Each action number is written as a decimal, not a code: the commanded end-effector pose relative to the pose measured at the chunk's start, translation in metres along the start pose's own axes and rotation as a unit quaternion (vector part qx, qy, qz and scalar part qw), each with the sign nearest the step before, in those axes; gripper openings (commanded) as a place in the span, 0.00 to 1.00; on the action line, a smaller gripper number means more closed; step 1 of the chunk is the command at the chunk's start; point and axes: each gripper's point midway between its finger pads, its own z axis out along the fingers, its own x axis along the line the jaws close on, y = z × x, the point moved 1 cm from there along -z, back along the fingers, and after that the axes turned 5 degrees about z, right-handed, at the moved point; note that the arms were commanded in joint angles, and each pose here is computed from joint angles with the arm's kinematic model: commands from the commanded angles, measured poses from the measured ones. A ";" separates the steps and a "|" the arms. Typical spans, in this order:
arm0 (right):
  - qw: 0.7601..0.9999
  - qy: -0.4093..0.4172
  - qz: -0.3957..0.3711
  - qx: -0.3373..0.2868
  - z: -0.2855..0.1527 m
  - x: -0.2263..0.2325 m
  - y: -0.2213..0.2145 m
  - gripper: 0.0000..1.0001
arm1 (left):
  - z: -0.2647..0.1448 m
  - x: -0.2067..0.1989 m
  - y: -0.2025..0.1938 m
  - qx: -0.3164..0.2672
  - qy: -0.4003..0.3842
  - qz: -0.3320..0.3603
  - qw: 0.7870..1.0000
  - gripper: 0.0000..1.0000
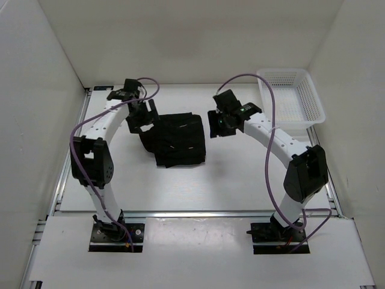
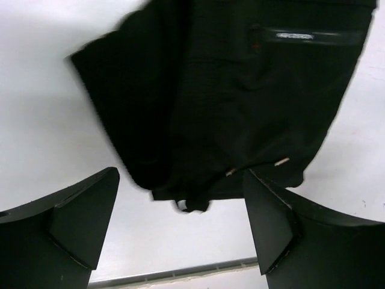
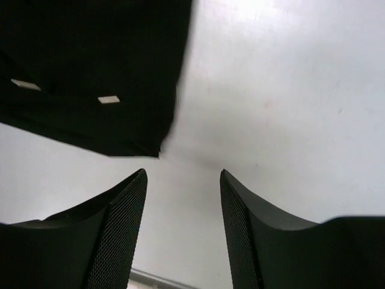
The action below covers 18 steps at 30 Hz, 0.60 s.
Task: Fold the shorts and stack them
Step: Fold the shorts
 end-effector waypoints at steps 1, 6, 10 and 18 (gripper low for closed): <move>0.999 0.028 0.018 0.011 0.000 0.006 -0.014 0.57 | 0.009 -0.017 0.012 -0.005 0.015 0.002 1.000 0.95; 0.999 0.022 0.029 0.024 0.000 -0.001 -0.030 0.61 | 0.048 -0.027 0.015 0.028 0.020 0.005 0.999 0.81; 0.999 0.013 0.032 0.025 -0.002 -0.007 -0.031 0.61 | 0.063 -0.045 0.015 0.055 -0.013 0.018 0.998 0.45; 0.999 -0.014 0.033 0.014 -0.005 -0.030 -0.030 0.60 | 0.016 -0.046 0.020 0.014 -0.024 0.030 0.999 0.10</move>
